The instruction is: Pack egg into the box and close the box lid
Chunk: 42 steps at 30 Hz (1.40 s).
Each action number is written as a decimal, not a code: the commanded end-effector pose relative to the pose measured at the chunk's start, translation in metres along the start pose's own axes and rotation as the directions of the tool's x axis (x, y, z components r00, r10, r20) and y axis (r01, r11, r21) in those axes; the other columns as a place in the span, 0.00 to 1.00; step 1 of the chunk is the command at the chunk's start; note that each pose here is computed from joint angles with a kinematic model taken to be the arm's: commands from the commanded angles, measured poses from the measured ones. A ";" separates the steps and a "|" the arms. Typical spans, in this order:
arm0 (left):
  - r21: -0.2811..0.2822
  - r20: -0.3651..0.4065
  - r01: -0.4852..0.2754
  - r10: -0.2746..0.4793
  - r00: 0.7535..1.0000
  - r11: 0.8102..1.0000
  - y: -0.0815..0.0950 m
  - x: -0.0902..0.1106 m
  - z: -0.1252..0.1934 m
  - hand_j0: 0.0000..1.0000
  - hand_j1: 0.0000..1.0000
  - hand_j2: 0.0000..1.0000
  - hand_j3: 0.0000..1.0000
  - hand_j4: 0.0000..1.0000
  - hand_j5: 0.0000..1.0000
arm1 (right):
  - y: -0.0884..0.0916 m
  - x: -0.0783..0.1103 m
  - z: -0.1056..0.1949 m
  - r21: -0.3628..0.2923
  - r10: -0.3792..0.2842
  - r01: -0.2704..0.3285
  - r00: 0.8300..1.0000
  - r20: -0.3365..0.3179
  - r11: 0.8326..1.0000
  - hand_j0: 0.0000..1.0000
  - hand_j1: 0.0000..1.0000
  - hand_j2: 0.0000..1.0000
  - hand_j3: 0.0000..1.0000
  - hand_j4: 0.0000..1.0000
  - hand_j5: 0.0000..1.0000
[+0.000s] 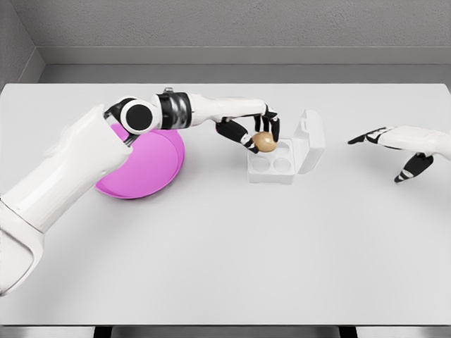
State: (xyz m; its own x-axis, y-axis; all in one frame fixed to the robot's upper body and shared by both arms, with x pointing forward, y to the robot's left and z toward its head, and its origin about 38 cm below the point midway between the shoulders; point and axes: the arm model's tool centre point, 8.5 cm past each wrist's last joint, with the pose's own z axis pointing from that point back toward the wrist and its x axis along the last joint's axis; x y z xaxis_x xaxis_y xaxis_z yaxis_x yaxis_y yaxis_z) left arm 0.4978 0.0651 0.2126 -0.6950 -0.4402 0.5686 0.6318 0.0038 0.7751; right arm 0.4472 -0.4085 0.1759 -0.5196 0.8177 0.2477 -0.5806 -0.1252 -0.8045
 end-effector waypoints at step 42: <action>0.146 0.165 -0.443 0.420 0.892 0.885 -0.003 -0.022 -0.035 0.46 0.46 0.46 0.46 0.46 0.46 | 0.004 0.010 -0.018 0.007 -0.011 0.011 0.999 0.034 1.000 1.00 1.00 1.00 1.00 1.00 1.00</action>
State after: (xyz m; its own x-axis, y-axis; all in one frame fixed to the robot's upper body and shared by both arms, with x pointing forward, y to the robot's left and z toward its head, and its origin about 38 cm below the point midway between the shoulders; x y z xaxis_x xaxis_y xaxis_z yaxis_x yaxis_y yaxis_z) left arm 0.5220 0.0479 0.1912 -0.4374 -0.2579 0.8615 0.8068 0.3107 0.5026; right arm 0.4508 -0.3901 0.1658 -0.5380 0.7982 0.2709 -0.5888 -0.1259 -0.7984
